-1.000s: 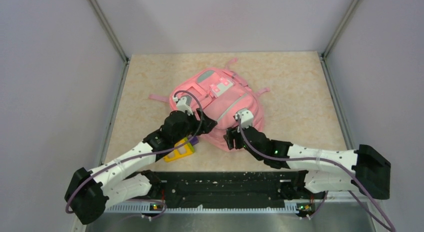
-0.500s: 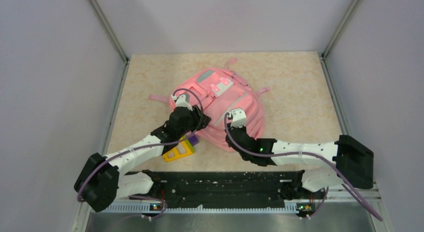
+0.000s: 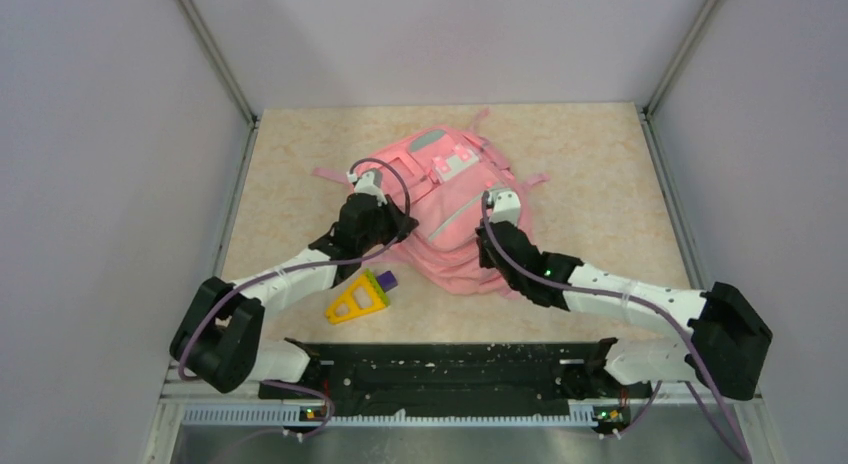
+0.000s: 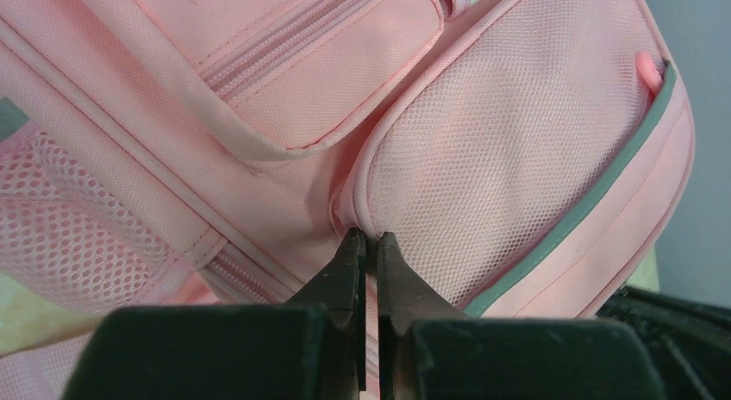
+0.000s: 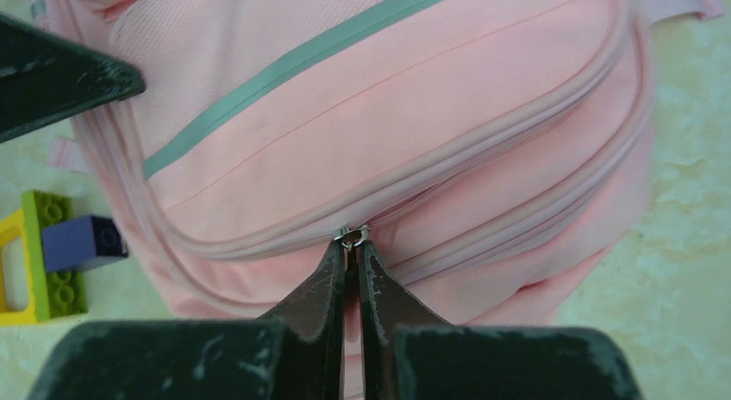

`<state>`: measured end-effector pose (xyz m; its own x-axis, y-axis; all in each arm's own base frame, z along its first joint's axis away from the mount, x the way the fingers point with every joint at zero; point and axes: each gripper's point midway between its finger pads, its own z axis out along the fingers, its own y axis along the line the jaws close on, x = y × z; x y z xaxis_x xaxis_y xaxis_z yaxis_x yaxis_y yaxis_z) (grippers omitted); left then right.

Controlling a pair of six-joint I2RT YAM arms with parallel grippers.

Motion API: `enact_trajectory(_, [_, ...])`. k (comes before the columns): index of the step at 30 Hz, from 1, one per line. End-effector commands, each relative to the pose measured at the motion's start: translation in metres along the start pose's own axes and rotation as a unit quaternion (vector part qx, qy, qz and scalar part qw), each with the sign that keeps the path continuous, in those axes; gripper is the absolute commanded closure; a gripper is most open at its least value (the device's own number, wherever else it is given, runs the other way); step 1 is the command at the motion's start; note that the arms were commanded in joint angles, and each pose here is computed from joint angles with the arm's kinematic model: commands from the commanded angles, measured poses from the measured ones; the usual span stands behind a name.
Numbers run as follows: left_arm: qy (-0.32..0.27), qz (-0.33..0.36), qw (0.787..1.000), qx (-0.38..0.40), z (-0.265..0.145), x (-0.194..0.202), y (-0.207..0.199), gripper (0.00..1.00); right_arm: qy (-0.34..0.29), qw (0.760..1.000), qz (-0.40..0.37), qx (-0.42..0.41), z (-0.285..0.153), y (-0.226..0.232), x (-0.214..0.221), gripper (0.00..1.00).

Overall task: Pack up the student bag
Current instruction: Zip the student bag at the center of the board.

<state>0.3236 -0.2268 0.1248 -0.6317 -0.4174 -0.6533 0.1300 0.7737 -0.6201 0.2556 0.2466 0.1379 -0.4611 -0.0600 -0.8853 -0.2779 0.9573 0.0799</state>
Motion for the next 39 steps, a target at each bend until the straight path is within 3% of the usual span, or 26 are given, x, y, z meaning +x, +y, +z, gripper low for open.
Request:
enact_trajectory(1, [-0.068, 0.082, 0.991, -0.078, 0.011, -0.048, 0.04, 1.0, -0.012, 1.0, -0.005, 0.022, 0.006, -0.044, -0.032, 1.0])
enact_trajectory(6, [-0.068, 0.143, 0.982, -0.099, 0.022, -0.068, 0.042, 1.0, -0.023, 0.999, 0.018, 0.026, 0.032, -0.086, -0.052, 1.0])
enact_trajectory(10, [-0.041, 0.203, 0.976, -0.07, 0.024, -0.076, 0.021, 0.96, -0.011, 1.0, 0.009, -0.001, 0.042, -0.086, -0.056, 1.0])
enact_trajectory(14, [-0.061, 0.283, 0.956, -0.036, 0.009, -0.081, -0.015, 0.55, -0.022, 0.998, 0.012, -0.051, 0.036, -0.069, -0.062, 1.0])
enact_trajectory(16, [-0.081, 0.335, 0.939, -0.022, -0.003, -0.078, -0.043, 0.38, -0.024, 0.998, 0.015, -0.065, 0.031, -0.065, -0.061, 1.0])
enact_trajectory(18, [-0.093, 0.375, 0.922, 0.003, -0.009, -0.071, -0.068, 0.3, -0.023, 0.997, 0.016, -0.072, 0.027, -0.064, -0.059, 1.0])
enact_trajectory(27, [-0.073, 0.459, 0.874, 0.143, 0.003, -0.008, -0.135, 0.21, -0.028, 0.994, 0.023, -0.102, 0.011, -0.055, -0.064, 1.0])
enact_trajectory(37, [-0.08, 0.528, 0.835, 0.135, 0.044, 0.016, -0.159, 0.17, -0.025, 0.993, 0.023, -0.109, 0.005, -0.054, -0.062, 1.0])
enact_trajectory(39, [-0.08, 0.539, 0.829, 0.126, 0.05, 0.019, -0.158, 0.23, -0.026, 0.993, 0.024, -0.109, 0.004, -0.054, -0.063, 1.0])
